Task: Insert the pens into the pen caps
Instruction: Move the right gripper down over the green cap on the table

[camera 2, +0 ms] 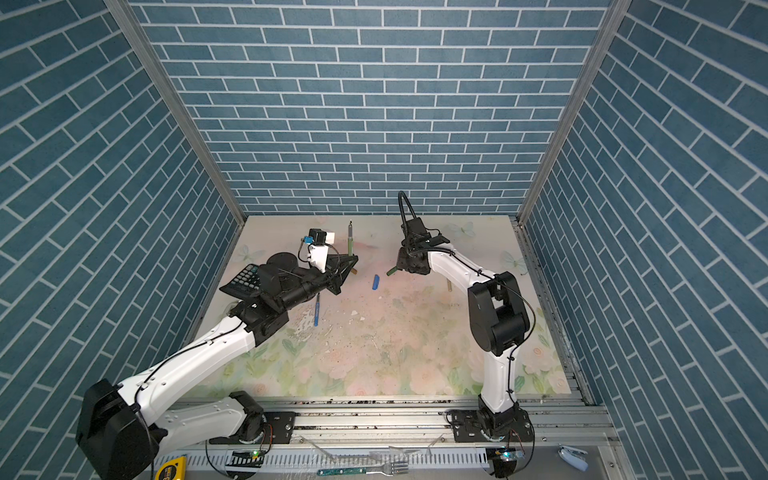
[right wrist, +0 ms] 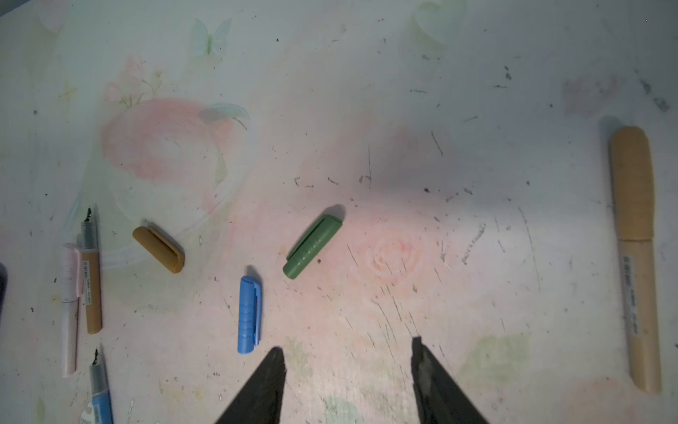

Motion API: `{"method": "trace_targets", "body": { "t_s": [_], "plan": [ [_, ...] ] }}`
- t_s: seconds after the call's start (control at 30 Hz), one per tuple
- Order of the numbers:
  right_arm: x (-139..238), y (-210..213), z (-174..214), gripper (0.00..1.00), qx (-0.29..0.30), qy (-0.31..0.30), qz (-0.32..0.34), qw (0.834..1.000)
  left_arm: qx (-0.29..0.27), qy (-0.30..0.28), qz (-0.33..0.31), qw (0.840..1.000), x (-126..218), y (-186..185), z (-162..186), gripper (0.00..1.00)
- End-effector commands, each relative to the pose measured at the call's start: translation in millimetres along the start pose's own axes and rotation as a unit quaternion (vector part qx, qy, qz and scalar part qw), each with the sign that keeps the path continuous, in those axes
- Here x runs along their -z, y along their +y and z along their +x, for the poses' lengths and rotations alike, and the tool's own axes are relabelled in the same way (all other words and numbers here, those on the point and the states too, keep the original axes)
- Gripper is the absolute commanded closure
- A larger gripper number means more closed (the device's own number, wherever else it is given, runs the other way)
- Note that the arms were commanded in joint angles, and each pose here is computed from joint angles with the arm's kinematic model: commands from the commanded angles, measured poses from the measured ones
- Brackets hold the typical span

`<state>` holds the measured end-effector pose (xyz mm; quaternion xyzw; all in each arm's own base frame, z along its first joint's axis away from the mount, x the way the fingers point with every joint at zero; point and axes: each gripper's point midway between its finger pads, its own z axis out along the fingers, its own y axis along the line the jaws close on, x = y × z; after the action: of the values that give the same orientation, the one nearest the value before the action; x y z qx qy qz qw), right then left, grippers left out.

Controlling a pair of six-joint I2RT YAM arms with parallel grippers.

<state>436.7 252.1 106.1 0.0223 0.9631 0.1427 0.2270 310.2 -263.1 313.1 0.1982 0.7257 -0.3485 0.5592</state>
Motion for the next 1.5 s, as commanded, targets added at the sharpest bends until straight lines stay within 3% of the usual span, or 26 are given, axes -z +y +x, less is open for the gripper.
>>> {"method": "trace_targets", "body": {
  "t_s": [0.0,0.53,0.63,1.0,1.2,1.3,1.47],
  "plan": [
    [-18,-5,3,0.42,0.013,0.031,0.029,0.999,-0.010,0.003,0.009,1.000,-1,-2,2,1.00],
    [-84,1,2,0.40,0.030,0.083,0.056,0.994,0.008,0.005,0.047,0.999,-4,-15,1,1.00],
    [-89,-2,4,0.44,0.033,0.088,0.064,0.994,0.010,0.008,0.048,0.999,-5,-15,2,1.00],
    [-80,-7,19,0.57,0.047,0.114,0.064,0.990,0.011,0.011,0.050,0.999,-6,-15,4,1.00],
    [-73,-6,22,0.59,0.067,0.119,0.054,0.989,0.010,0.009,0.050,0.999,-5,-15,3,1.00],
    [-75,3,28,0.54,0.065,0.129,0.032,0.989,0.009,0.008,0.049,0.999,-5,-15,2,1.00],
    [-73,1,34,0.53,0.084,0.136,0.050,0.986,0.011,0.010,0.050,0.999,-6,-15,3,1.00]
  ]
}}
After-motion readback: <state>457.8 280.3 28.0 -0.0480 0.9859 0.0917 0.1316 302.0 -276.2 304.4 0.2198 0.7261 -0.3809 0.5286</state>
